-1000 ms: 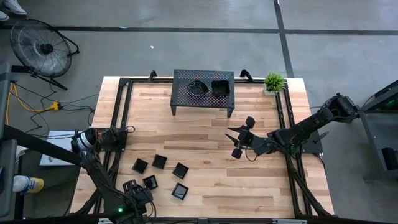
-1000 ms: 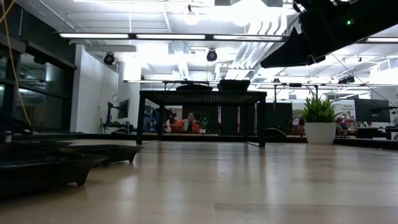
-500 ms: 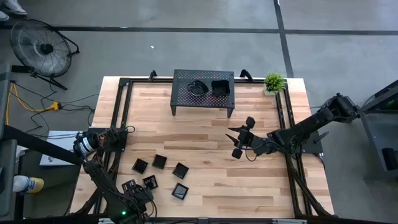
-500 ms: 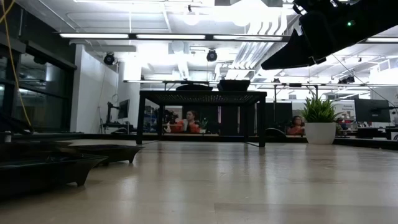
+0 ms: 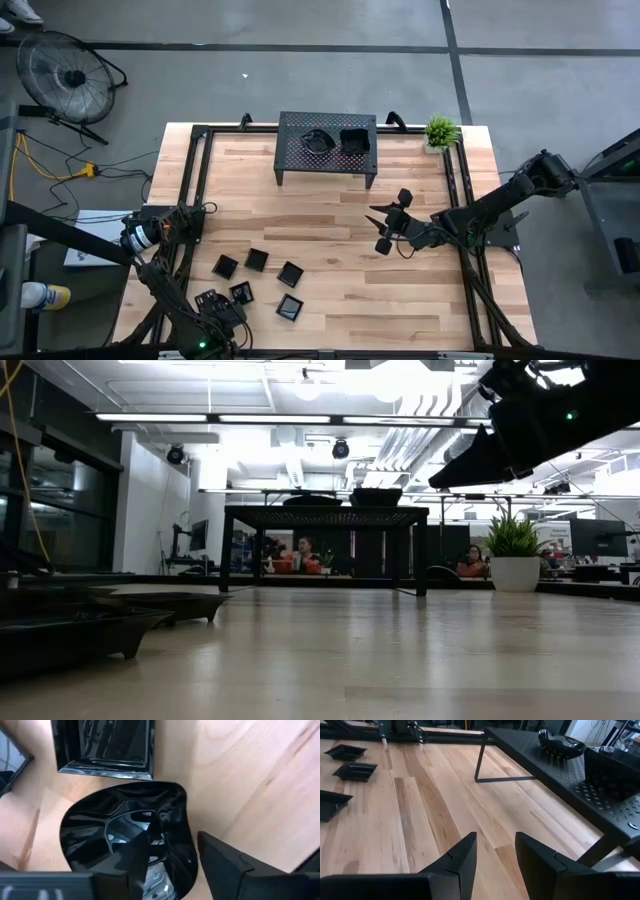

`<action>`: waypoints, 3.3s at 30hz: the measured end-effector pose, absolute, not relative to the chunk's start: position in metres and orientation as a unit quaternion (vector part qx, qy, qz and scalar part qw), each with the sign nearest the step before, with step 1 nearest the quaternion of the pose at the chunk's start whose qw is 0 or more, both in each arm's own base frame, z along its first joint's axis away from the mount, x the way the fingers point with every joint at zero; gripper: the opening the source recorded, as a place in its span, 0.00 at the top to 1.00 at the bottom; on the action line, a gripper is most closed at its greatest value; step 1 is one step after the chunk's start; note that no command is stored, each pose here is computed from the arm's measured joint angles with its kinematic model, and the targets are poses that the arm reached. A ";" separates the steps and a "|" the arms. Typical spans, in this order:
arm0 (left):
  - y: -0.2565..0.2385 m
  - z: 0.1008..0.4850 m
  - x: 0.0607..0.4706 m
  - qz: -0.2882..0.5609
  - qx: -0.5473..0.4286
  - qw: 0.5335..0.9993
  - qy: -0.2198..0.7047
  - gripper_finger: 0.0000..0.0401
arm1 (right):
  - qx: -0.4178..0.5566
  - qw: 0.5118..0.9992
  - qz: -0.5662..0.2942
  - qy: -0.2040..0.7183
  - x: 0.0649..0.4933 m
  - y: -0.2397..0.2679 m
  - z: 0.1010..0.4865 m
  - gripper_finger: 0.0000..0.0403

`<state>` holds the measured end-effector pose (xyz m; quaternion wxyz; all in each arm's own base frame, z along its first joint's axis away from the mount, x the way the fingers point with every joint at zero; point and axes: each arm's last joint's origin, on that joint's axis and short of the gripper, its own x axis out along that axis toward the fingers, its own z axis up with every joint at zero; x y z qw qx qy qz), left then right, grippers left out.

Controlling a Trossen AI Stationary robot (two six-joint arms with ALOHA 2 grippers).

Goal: Pick & Place Mini shaped plates
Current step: Stack the black leaf shaped plate on top of the black leaf shaped plates on the shelf

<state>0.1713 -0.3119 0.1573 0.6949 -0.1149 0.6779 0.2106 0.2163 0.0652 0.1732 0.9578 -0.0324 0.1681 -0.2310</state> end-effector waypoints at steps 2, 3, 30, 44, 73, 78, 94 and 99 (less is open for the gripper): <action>-0.312 0.157 0.171 0.212 -0.113 0.694 0.679 0.65 | -0.031 0.958 -0.231 0.166 0.216 0.065 0.173 0.68; -0.312 0.157 0.171 0.212 -0.114 0.692 0.681 0.68 | -0.031 0.958 -0.231 0.166 0.216 0.065 0.173 0.68; -0.327 0.194 0.180 0.133 -0.079 0.721 0.676 1.00 | -0.029 0.959 -0.230 0.162 0.216 0.065 0.174 0.68; -0.310 0.243 0.212 0.135 -0.007 0.756 0.640 1.00 | -0.029 0.959 -0.231 0.162 0.216 0.065 0.174 0.68; -0.184 0.258 0.324 0.146 0.197 0.764 0.597 1.00 | -0.031 0.958 -0.231 0.165 0.216 0.065 0.173 0.68; -0.162 0.280 0.325 0.166 0.215 0.775 0.571 1.00 | -0.032 0.958 -0.230 0.166 0.216 0.065 0.173 0.68; -0.049 0.342 0.335 0.255 0.142 0.816 0.499 1.00 | -0.032 0.958 -0.231 0.166 0.216 0.065 0.173 0.68; -0.015 0.343 0.348 0.245 0.133 0.825 0.492 1.00 | -0.032 0.958 -0.231 0.167 0.216 0.065 0.173 0.68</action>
